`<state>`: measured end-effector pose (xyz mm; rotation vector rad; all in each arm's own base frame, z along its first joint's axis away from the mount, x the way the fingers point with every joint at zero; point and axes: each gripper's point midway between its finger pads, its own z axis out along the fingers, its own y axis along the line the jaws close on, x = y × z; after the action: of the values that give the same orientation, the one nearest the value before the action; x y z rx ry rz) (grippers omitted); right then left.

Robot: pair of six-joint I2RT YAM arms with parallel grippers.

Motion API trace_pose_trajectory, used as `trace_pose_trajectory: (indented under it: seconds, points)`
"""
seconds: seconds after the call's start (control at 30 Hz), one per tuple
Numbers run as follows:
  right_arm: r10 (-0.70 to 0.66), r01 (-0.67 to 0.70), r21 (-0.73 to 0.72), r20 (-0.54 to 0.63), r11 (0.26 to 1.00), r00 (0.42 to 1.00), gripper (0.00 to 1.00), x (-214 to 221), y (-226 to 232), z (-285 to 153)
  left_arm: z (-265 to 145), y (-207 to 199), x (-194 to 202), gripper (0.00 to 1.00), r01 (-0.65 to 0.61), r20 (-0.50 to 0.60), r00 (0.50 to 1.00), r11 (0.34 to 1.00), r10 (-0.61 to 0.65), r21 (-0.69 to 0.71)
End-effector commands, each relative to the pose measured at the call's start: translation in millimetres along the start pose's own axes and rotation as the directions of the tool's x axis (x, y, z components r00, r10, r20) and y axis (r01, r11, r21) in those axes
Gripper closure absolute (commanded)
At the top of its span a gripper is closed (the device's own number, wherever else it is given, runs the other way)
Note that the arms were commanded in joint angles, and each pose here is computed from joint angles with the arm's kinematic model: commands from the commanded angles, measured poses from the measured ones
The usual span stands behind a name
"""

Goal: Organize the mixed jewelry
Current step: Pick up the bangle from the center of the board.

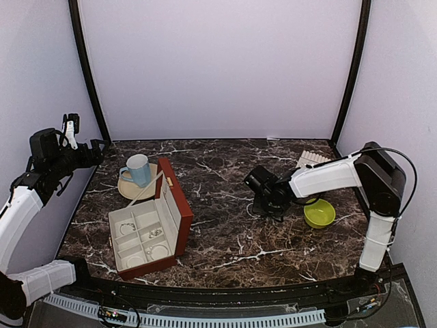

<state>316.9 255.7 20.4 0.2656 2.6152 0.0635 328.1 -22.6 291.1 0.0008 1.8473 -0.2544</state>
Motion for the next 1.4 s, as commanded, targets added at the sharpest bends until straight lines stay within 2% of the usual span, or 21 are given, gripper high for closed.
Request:
trace_pose_trajectory:
  seconds: [0.0,0.23,0.4,0.57,0.77,0.97,1.17,1.37]
  points:
    - [-0.113,0.113,0.006,0.012,0.994,0.993,1.00,-6,-8,5,-3,-1,1,0.03,-0.001,0.002,1.000,1.000,0.001,-0.002]
    - [-0.293,0.294,-0.004,0.070,0.956,0.953,1.00,-27,-6,3,-3,-1,1,0.03,-0.003,0.003,1.000,1.000,0.003,0.000]
    - [-0.325,0.328,-0.039,0.057,0.944,0.944,0.89,-30,0,-2,-3,-1,1,0.03,-0.002,0.003,1.000,1.000,0.002,-0.001]
    - [-0.281,0.281,0.007,-0.018,0.960,0.960,0.82,-20,-8,0,-2,-1,2,0.03,-0.001,0.000,1.000,1.000,0.001,0.001]
    - [-0.175,0.176,0.004,-0.086,0.984,0.981,0.81,-8,-8,0,-1,-2,3,0.03,0.002,-0.006,1.000,1.000,-0.002,0.007]
    - [-0.081,0.089,0.057,-0.134,0.994,0.988,0.80,3,-14,6,-1,-2,3,0.03,0.002,-0.006,1.000,1.000,-0.002,0.006]
    - [-0.023,0.030,0.041,-0.150,0.999,0.988,0.81,8,-9,10,-1,-2,3,0.03,0.001,-0.004,1.000,1.000,-0.001,0.009]
    - [0.021,-0.015,0.043,-0.156,0.999,0.988,0.86,14,-10,12,-2,-3,1,0.03,-0.001,0.000,1.000,1.000,0.001,0.008]
